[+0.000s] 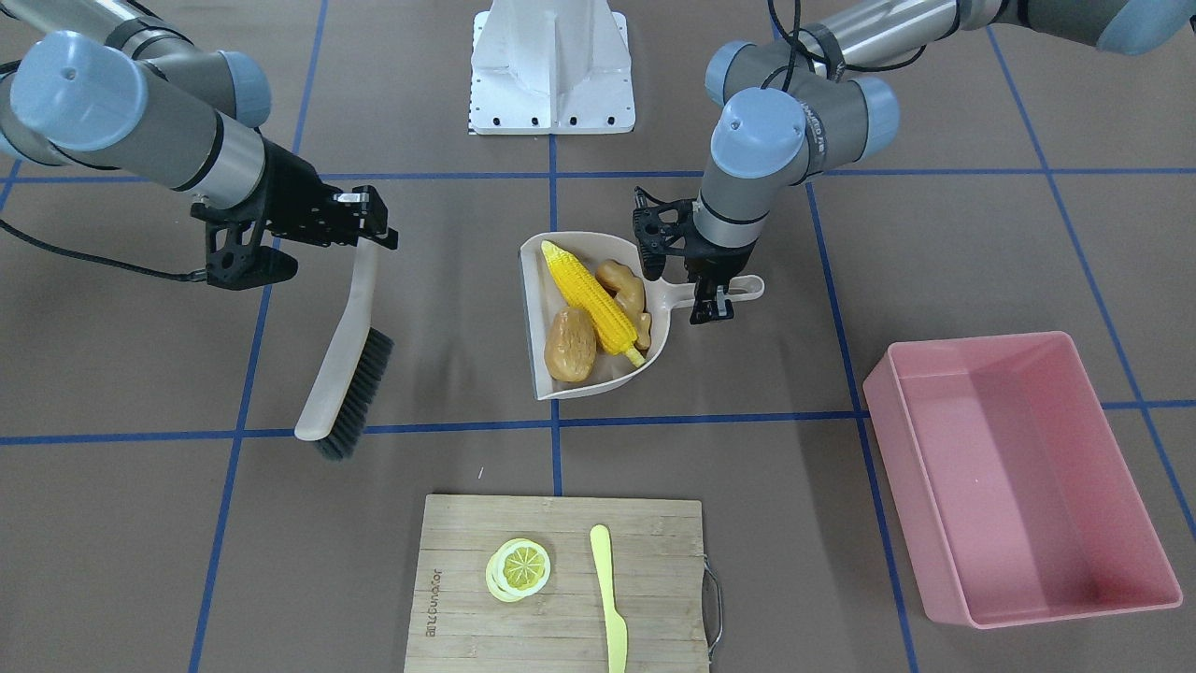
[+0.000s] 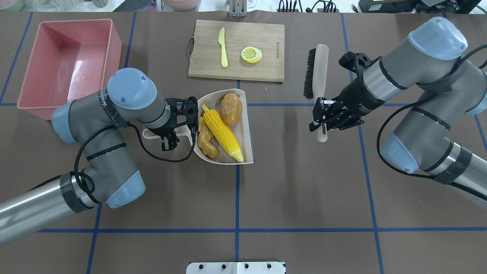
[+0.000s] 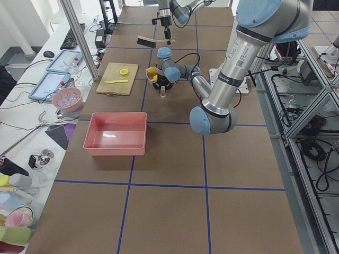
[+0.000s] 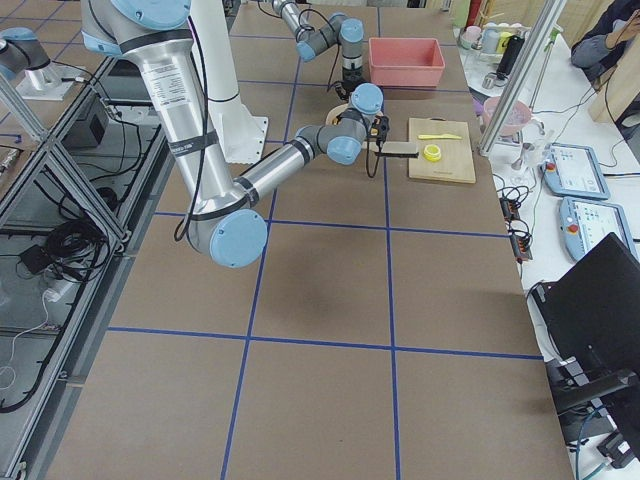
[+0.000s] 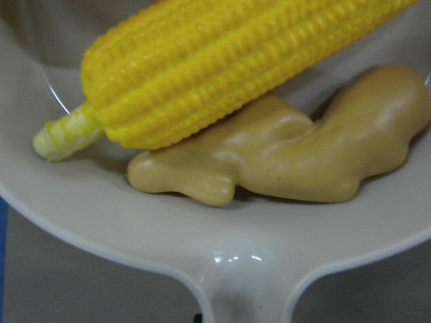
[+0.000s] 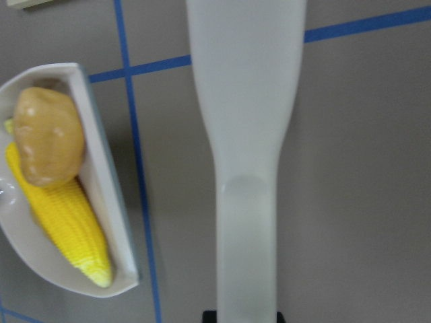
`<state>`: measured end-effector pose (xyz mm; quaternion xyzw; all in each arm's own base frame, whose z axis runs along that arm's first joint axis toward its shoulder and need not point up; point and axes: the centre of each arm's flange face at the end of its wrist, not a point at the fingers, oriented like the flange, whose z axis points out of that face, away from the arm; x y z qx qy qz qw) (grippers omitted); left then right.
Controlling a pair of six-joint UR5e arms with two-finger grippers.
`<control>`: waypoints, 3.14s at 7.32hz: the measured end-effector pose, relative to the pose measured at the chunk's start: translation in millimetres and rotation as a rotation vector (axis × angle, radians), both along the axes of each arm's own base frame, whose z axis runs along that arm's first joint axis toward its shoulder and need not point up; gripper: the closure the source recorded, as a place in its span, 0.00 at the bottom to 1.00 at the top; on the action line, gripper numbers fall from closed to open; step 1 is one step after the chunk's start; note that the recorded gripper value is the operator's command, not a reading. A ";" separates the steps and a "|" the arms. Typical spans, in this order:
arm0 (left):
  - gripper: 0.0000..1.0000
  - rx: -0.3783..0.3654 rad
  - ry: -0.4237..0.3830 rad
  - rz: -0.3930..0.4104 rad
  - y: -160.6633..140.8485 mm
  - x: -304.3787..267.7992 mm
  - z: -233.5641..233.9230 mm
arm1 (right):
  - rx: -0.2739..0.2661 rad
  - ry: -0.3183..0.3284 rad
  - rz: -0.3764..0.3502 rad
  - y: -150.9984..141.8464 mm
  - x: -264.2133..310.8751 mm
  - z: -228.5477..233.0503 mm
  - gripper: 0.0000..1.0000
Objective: Sweep and dump trash into bin
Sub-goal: 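Lift dustpan over pink bin with left gripper while right gripper withdraws brush, then tilt the dustpan with the left gripper to dump the food into the bin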
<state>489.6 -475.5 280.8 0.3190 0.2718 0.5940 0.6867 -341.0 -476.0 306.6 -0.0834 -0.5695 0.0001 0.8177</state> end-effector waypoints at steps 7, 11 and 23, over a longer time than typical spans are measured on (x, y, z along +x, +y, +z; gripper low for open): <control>1.00 -0.073 0.190 -0.269 -97.2 -221.5 27.9 | 0.017 0.273 -0.113 29.3 33.6 162.8 1.00; 1.00 -0.146 0.136 -0.310 -113.5 -346.4 104.2 | 0.027 0.327 -0.180 30.7 55.8 182.2 1.00; 1.00 -0.411 -0.187 -0.336 -137.1 -480.7 218.2 | -0.059 0.436 -0.253 23.4 62.4 160.2 1.00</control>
